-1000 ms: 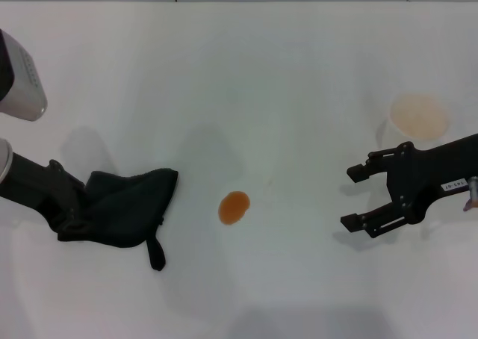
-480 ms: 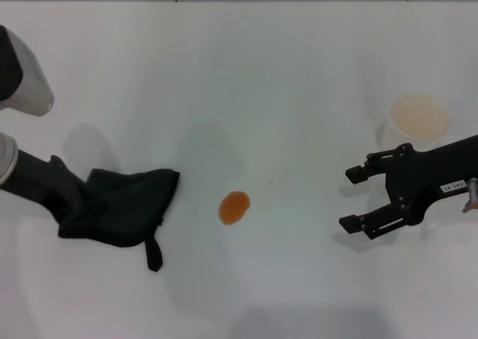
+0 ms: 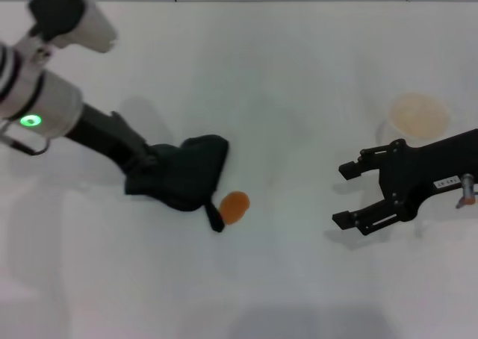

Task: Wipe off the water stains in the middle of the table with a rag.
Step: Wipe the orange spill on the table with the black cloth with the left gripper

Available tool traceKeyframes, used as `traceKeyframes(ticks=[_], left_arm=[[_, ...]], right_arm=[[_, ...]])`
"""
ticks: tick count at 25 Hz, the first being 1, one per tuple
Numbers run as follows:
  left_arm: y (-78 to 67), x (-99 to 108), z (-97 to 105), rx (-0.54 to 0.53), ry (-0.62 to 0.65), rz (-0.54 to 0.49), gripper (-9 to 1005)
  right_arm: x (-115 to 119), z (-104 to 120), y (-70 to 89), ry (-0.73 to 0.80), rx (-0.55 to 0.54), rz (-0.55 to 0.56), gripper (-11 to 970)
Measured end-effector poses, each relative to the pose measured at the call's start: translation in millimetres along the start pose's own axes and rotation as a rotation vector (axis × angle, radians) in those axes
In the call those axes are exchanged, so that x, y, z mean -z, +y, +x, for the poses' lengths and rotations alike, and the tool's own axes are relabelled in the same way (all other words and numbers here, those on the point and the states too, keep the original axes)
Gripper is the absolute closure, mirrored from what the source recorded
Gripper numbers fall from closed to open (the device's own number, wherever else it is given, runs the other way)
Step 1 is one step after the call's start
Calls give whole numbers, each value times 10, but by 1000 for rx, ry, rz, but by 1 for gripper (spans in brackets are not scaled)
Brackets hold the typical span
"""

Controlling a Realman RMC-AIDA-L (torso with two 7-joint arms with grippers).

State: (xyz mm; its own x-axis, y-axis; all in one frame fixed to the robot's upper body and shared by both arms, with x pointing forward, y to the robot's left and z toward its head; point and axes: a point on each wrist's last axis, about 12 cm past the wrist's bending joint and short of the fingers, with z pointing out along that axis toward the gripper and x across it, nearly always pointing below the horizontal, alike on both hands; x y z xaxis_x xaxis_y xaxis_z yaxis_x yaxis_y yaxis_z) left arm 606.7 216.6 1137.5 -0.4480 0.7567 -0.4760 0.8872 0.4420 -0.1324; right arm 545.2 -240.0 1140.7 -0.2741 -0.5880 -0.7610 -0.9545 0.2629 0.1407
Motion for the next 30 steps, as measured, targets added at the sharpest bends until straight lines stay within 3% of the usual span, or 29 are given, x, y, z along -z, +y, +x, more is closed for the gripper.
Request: traceKeyframes(ticks=[9, 21, 25, 30], left_arm=[[-198, -307, -355, -16, 35, 46, 931], [-624, -643, -464, -75, 116, 146, 931], [-562, -650, -419, -46, 117, 107, 931], [-295, -493, -297, 61, 103, 19, 931]], right_arm=[[-44, -54, 9, -4, 20, -6, 89], [-37, -78, -6, -8, 25, -2, 89], [-36, -77, -8, -8, 25, -1, 90], [-45, -69, -7, -7, 21, -2, 90]])
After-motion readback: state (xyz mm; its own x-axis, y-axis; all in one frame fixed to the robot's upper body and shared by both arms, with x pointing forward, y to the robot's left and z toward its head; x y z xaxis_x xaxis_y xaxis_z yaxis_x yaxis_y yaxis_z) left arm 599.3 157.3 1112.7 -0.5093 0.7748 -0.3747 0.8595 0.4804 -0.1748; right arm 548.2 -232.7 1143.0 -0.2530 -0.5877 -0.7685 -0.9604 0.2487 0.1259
